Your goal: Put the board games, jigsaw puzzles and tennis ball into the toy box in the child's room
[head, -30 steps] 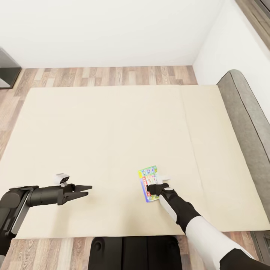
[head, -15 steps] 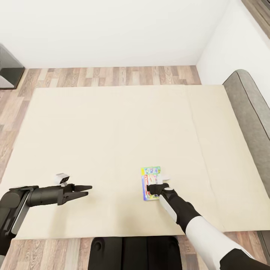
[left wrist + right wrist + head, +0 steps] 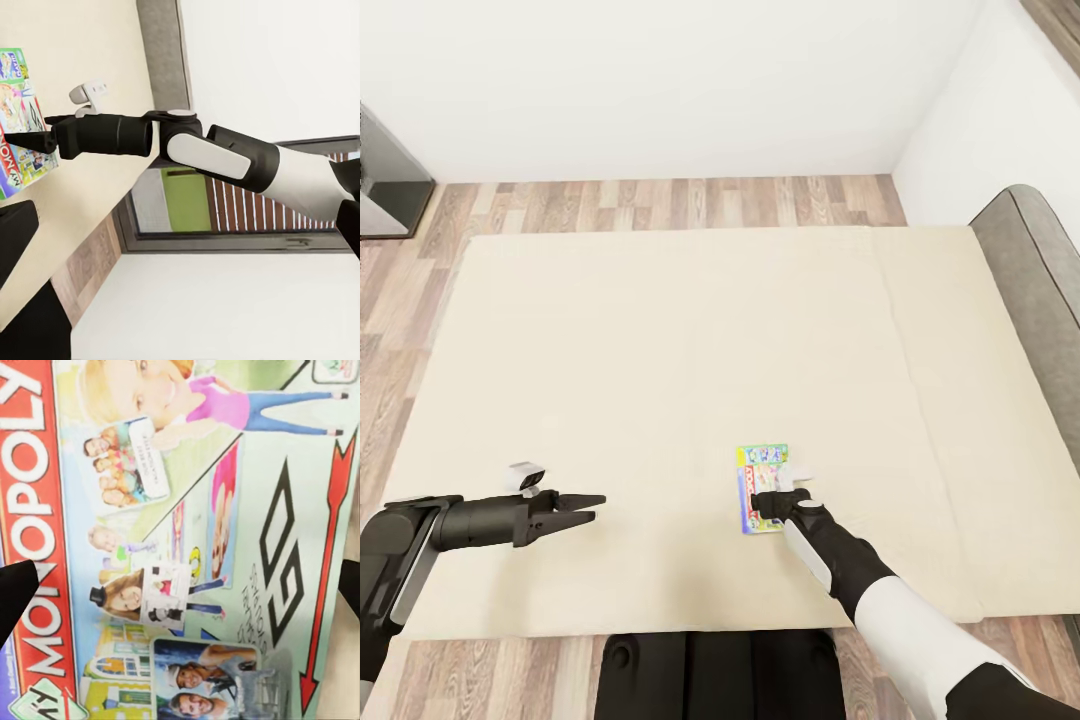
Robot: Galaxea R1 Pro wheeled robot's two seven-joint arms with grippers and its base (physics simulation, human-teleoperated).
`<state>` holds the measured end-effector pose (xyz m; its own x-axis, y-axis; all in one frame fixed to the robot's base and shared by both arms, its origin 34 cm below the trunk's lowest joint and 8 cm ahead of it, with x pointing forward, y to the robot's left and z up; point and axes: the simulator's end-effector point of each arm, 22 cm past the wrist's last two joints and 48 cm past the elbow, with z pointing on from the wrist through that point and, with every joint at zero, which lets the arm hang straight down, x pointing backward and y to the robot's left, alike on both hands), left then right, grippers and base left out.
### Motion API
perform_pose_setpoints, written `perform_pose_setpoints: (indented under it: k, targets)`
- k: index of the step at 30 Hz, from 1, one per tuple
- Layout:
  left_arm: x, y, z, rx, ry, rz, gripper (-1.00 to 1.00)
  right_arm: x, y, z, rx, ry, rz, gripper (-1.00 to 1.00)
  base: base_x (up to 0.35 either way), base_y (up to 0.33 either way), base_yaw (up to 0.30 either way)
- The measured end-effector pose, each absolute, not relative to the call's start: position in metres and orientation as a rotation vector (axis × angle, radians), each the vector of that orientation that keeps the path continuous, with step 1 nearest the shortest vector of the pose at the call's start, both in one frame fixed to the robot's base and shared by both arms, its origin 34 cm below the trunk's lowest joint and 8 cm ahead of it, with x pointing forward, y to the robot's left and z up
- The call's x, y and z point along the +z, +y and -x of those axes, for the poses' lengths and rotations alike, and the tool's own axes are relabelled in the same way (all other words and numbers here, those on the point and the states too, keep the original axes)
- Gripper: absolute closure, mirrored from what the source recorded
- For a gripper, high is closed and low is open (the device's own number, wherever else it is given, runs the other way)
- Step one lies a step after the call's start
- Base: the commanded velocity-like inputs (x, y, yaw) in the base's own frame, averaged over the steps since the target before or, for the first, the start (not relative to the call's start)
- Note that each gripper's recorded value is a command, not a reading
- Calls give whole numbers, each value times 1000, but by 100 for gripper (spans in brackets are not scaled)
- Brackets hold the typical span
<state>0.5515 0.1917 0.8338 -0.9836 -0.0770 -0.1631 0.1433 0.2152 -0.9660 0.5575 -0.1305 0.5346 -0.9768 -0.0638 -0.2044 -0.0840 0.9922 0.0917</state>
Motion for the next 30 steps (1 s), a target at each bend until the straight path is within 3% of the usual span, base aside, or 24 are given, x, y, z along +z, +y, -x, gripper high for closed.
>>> perform_pose_setpoints:
  k: [30]
  targets:
    - [834, 192, -552, -1864, 2306, -63, -100, 535, -130, -558, 148, 2933, 109, -100, -3, 27, 0]
